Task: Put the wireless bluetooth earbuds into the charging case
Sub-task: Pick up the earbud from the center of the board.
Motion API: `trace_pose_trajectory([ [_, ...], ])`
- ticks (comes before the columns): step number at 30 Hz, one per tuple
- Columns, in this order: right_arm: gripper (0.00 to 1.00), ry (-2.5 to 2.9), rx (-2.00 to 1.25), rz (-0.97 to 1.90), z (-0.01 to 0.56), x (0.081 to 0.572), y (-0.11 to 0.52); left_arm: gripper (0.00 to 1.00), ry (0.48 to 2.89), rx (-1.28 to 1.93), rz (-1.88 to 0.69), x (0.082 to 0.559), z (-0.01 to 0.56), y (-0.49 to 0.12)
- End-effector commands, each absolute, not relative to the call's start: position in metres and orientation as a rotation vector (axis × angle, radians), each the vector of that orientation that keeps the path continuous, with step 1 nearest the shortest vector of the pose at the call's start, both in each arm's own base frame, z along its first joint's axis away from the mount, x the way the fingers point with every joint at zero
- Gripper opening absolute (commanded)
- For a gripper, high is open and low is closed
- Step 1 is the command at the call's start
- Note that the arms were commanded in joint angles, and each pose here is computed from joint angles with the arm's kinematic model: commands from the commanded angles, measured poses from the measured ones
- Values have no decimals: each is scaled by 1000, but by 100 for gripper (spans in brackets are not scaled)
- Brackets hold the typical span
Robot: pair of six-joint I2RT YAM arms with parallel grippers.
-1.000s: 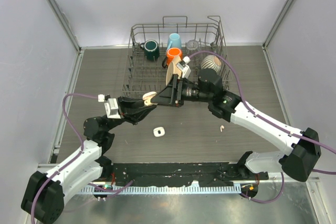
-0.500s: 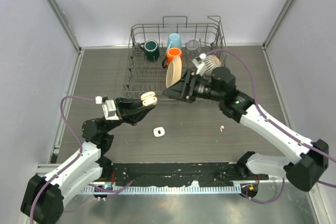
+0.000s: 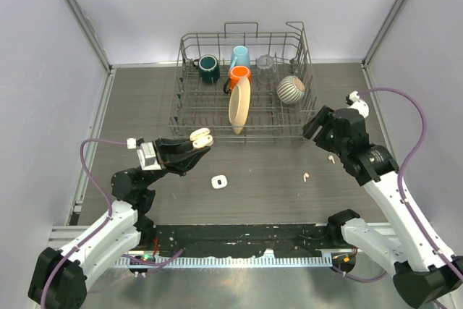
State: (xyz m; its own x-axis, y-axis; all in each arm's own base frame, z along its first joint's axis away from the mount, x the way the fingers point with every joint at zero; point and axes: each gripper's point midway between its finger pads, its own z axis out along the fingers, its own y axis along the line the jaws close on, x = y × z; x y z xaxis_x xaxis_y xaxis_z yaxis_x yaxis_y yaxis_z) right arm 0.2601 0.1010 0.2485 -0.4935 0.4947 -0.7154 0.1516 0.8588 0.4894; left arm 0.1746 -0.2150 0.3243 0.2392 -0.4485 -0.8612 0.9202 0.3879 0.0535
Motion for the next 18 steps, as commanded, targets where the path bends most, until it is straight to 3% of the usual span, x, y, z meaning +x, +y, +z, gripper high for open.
trace_pose_trajectory([
  [1,72,2179,582,117,199,249,37,0,808,658,-1024,165,338,-212],
  [9,68,2288,803,36,139,252,-21,0,801,671,-1017,160,338,-210],
  [18,62,2286,956,45,88,283,-44,0,808,664,-1010,158,336,-208],
])
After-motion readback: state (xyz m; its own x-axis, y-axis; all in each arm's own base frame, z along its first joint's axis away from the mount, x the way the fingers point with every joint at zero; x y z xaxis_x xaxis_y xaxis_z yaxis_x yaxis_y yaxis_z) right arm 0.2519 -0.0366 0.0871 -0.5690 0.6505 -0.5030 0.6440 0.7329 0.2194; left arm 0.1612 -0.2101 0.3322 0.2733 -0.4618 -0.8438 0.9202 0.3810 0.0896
